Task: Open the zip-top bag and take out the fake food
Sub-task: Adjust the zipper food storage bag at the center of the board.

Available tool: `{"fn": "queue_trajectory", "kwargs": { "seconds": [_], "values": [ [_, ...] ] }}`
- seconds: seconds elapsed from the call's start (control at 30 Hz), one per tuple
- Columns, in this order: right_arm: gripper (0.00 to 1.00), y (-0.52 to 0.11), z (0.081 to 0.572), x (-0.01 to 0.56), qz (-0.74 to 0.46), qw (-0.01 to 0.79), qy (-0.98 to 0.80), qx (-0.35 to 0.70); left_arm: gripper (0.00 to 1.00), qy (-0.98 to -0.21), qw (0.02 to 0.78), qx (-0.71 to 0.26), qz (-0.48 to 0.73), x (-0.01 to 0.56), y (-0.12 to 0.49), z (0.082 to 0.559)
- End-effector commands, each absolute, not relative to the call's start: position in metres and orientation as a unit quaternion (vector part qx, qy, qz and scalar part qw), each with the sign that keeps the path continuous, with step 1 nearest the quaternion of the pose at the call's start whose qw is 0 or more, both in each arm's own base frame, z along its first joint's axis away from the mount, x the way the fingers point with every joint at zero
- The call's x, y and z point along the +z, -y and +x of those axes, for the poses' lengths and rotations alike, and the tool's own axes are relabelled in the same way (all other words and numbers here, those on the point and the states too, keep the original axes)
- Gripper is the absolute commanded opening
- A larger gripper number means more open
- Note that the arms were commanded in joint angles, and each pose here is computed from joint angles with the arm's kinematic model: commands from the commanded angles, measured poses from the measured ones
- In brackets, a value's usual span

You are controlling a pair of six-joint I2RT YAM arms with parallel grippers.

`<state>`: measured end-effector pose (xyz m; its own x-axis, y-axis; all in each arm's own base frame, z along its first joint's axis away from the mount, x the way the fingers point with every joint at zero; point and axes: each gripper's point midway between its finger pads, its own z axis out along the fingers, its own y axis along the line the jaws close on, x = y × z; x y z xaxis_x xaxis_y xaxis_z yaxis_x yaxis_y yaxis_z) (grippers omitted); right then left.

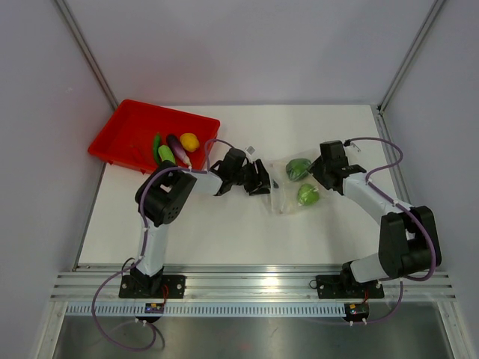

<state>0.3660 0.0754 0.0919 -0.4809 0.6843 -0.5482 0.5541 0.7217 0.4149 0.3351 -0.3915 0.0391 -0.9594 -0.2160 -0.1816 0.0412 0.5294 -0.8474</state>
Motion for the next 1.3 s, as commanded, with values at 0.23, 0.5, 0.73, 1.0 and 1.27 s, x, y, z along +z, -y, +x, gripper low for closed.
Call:
{"fn": "queue_trajectory", "kwargs": {
  "seconds": [0.23,0.5,0.73,1.0,1.27],
  "values": [
    [0.59,-0.073,0.369,0.111,0.354,0.381,-0.849,0.092,0.55,-0.849,0.167,-0.499,-0.051,0.063,0.383,0.335],
    [0.06,-0.066,0.37,0.103,0.369,0.37,-0.85,0.07,0.54,-0.831,0.196,-0.516,-0.074,0.089,0.363,0.334],
    [0.0,-0.058,0.368,0.101,0.388,0.366,-0.843,0.071,0.56,-0.817,0.221,-0.524,-0.097,0.1,0.348,0.335],
    [0.0,-0.06,0.368,0.099,0.388,0.363,-0.844,0.075,0.62,-0.802,0.281,-0.514,-0.111,0.12,0.329,0.337],
    [0.0,-0.066,0.372,0.091,0.382,0.35,-0.852,0.08,0.73,-0.809,0.275,-0.51,-0.096,0.112,0.339,0.344]
  ]
}}
